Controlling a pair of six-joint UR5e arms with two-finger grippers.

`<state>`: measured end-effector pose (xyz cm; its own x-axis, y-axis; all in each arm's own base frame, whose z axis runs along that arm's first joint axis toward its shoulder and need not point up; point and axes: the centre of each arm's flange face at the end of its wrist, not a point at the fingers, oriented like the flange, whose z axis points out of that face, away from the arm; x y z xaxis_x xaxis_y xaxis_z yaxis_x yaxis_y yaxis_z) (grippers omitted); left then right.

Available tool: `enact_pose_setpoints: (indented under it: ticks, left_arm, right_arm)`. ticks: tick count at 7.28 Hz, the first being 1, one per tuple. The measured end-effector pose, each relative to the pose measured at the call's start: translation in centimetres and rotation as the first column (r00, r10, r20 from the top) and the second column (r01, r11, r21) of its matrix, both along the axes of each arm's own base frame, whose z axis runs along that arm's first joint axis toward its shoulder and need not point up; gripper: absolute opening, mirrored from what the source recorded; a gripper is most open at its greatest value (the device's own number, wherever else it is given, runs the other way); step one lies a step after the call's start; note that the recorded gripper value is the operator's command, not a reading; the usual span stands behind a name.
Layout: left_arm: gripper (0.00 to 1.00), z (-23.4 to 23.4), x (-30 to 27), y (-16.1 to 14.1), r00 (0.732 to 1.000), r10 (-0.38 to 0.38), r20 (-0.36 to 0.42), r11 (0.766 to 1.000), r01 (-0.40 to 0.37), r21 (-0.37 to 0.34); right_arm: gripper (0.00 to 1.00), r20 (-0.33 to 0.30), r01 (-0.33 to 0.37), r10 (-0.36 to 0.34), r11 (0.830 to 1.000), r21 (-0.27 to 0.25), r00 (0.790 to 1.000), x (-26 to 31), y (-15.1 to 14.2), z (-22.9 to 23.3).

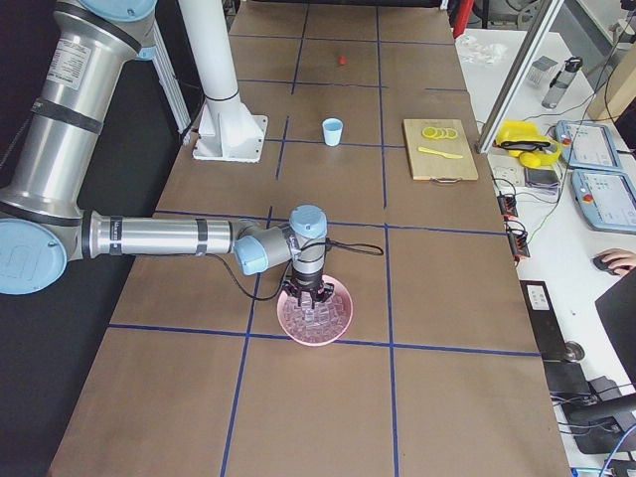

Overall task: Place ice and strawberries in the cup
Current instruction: 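Grasp another ice cube from the pink bowl with the right gripper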

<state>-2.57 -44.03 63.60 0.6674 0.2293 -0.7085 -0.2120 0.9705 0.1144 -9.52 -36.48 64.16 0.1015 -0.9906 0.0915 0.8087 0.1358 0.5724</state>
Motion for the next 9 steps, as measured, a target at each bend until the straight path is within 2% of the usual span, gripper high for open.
enact_pose_setpoints:
  ticks: [4,5,6,7,8,9]
  left_arm:
    - [1.00,0.0,0.0,0.0,1.000,0.000,0.000,1.000,0.000,0.001]
    - [1.00,0.0,0.0,0.0,1.000,0.000,0.000,1.000,0.000,0.001]
    - [1.00,0.0,0.0,0.0,1.000,0.000,0.000,1.000,0.000,0.001]
    - [1.00,-0.1,0.0,0.0,1.000,0.000,0.000,1.000,0.000,0.002]
    - [1.00,-0.1,0.0,0.0,1.000,0.000,0.000,1.000,0.000,0.002]
    - [1.00,-0.1,0.0,0.0,1.000,0.000,0.000,1.000,0.000,0.003]
  right_arm:
    - [0.05,0.037,0.007,-0.008,1.000,0.018,0.999,-0.3,-0.3,-1.9]
    - [0.05,0.064,-0.007,0.007,1.000,-0.007,0.998,-0.1,-0.5,-2.7]
    - [0.05,0.090,-0.062,0.068,0.996,-0.071,0.994,1.0,-1.0,-3.2]
    - [0.04,0.105,-0.162,0.181,0.972,-0.169,0.978,2.4,-1.7,-3.8]
    - [0.04,0.094,-0.293,0.330,0.914,-0.281,0.939,3.2,-2.3,-4.8]
    - [0.03,0.063,-0.418,0.476,0.821,-0.388,0.877,3.4,-3.1,-6.2]
